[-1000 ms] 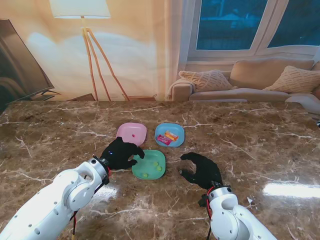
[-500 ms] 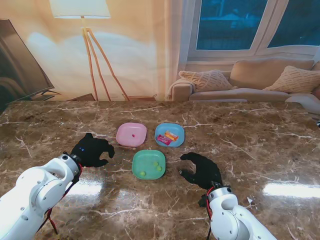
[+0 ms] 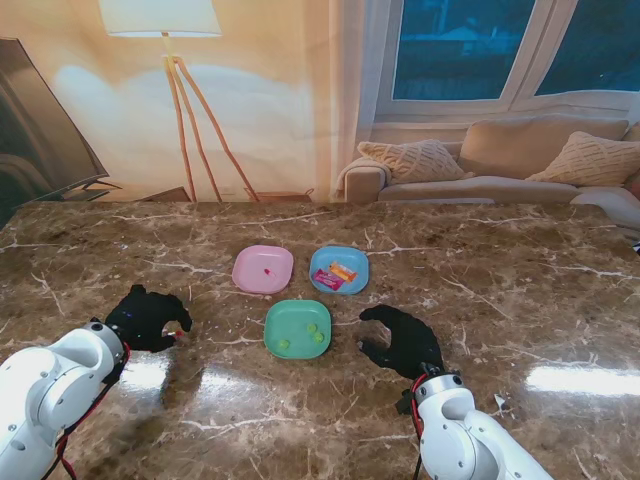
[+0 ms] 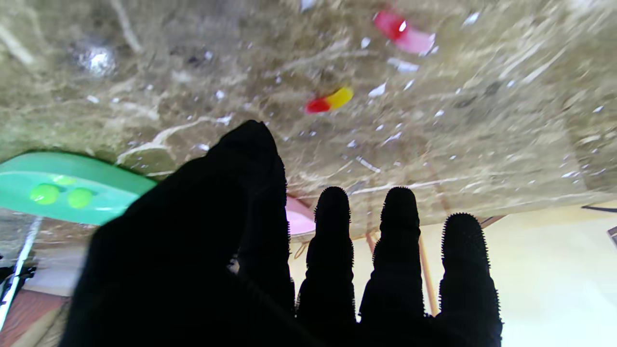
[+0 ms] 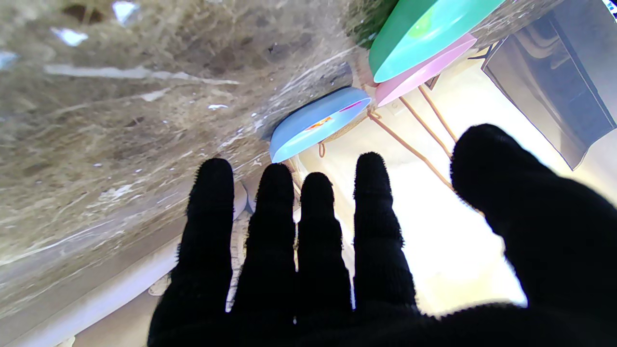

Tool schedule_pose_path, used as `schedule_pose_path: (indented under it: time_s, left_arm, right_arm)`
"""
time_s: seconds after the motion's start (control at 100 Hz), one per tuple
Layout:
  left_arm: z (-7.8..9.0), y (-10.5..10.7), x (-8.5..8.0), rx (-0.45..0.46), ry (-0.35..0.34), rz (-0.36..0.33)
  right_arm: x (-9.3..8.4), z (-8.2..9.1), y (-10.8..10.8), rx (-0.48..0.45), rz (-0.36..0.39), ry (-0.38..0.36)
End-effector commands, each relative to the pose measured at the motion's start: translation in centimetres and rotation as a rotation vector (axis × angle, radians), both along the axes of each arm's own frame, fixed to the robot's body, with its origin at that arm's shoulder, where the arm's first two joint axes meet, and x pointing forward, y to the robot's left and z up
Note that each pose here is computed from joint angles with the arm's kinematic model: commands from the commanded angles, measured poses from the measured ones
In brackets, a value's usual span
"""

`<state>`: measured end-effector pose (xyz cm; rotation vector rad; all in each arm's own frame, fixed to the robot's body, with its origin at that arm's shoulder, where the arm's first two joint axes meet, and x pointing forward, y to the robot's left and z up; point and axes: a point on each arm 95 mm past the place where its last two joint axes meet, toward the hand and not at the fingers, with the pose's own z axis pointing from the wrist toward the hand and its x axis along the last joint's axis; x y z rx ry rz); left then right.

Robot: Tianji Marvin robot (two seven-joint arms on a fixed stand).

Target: Portion candies into small dishes

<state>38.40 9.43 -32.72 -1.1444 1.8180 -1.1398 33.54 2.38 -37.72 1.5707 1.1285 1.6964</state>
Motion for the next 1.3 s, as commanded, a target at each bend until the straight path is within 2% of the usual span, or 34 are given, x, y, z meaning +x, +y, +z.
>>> schedule_pose_path:
  time_s: [0.0, 0.34, 0.51, 1.0, 1.29]
  left_arm:
    - [-1.3, 1.0, -0.4, 0.015, 0.028, 0.032]
    - [-2.7, 2.5, 0.0, 0.022, 0.039, 0.098]
    - [-3.2, 2.9, 0.5, 0.017, 0.020, 0.113]
    - [-4.3, 2.6, 2.2, -0.004, 0.010, 0.104]
    - [-5.2, 2.7, 2.1, 0.003, 0.026, 0.081]
  right_arm:
    - [-0.3, -0.5, 0.0, -0.002, 0.002, 0.025]
    - [-0.4, -0.6, -0.1, 0.002, -0.004, 0.023]
    - [-0.3, -0.6, -0.1, 0.003, -0.005, 0.022]
    - [-0.3, -0.7, -0.2, 0.000, 0.001, 0.029]
    - [-0.3, -0.7, -0.3, 0.000, -0.002, 0.032]
